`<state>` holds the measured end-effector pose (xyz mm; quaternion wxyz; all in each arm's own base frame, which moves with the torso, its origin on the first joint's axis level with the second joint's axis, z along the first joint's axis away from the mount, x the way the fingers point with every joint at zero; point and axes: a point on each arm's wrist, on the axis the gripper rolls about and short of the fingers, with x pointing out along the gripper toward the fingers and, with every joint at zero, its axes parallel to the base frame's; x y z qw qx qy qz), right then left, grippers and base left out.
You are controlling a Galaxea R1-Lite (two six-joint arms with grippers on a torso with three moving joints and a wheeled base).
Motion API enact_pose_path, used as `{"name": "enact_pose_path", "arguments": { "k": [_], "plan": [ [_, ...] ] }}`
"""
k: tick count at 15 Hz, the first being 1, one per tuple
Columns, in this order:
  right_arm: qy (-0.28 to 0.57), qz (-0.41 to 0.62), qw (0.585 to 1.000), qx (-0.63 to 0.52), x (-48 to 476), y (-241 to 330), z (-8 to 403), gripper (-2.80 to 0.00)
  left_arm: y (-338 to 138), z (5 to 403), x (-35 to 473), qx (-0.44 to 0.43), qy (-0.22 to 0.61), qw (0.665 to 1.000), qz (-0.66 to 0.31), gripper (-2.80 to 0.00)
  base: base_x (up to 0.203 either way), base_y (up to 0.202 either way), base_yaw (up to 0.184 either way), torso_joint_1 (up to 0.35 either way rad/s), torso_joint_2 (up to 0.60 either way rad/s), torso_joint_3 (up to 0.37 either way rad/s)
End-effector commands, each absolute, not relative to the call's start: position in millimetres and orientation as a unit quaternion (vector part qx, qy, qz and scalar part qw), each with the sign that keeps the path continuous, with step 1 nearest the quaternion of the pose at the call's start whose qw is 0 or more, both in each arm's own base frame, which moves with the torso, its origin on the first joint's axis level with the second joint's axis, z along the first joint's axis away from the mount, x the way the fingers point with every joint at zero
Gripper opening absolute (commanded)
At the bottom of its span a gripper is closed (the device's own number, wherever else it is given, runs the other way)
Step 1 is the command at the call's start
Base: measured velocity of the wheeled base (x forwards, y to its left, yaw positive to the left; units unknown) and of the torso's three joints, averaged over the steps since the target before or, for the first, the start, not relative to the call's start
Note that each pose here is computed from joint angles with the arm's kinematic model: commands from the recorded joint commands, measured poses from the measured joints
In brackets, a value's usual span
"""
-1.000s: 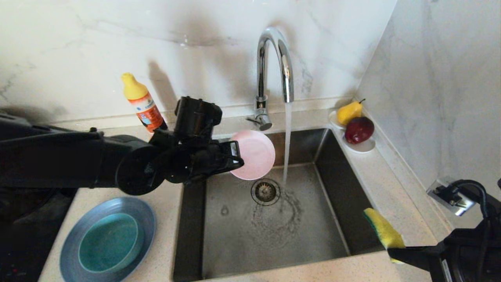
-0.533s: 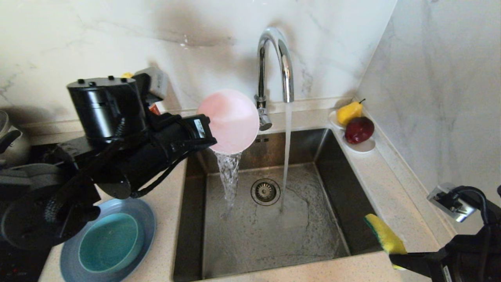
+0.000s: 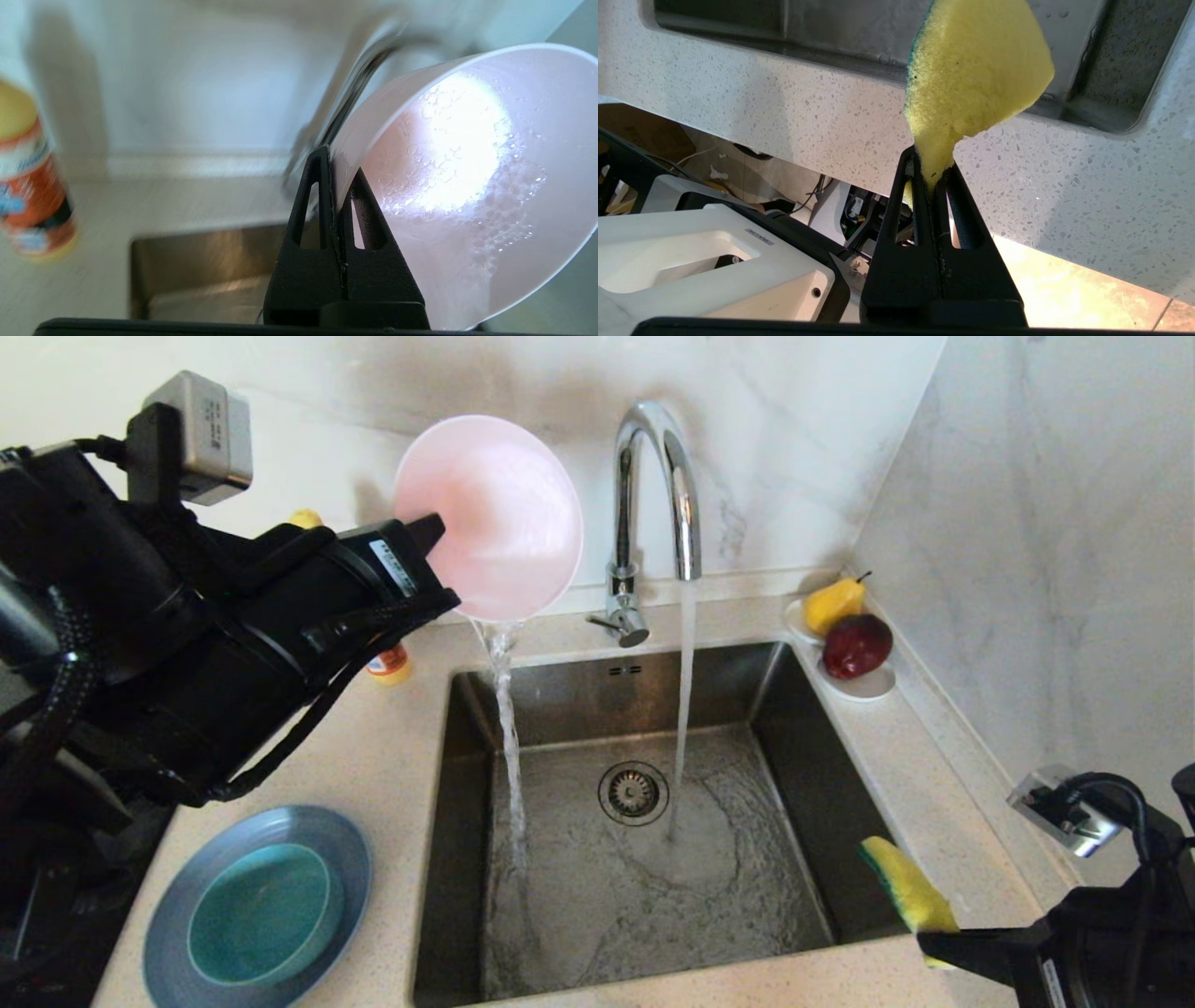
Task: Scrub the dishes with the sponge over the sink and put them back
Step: Wash the bowl
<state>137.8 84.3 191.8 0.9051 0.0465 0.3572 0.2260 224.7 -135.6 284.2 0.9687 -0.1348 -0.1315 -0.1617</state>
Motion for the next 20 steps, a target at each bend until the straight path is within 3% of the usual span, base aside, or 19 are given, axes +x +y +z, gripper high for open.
{"name": "enact_pose_path", "arguments": {
  "k": [1, 8, 12, 15, 17, 20],
  "plan": [
    [0.365, 0.227, 0.902, 0.046, 140, 86, 189, -2.8, -132, 286, 217, -0.145, -0.165, 0.957, -0.187, -2.8, 0.0, 0.0, 0.0, 0.0, 0.0, 0.0],
    [0.367, 0.231, 0.9, 0.048, 141, 87, 189, -2.8, -127, 280, 204, -0.145, -0.21, 0.932, -0.256, -2.8, 0.0, 0.0, 0.0, 0.0, 0.0, 0.0],
    [0.361, 0.233, 0.902, 0.05, 139, 86, 192, -2.8, -122, 270, 212, -0.139, -0.189, 0.94, -0.248, -2.8, 0.0, 0.0, 0.0, 0.0, 0.0, 0.0],
    [0.346, 0.251, 0.901, 0.076, 132, 85, 201, -2.8, -119, 241, 222, -0.089, -0.028, 0.968, -0.232, -2.8, 0.0, 0.0, 0.0, 0.0, 0.0, 0.0],
    [0.327, 0.276, 0.899, 0.094, 131, 85, 215, -2.8, -117, 225, 225, -0.059, 0.096, 0.968, -0.224, -2.8, 0.0, 0.0, 0.0, 0.0, 0.0, 0.0],
    [0.299, 0.31, 0.895, 0.115, 128, 91, 236, -2.8, -114, 217, 222, -0.036, 0.181, 0.959, -0.215, -2.8, 0.0, 0.0, 0.0, 0.0, 0.0, 0.0]
  ]
}}
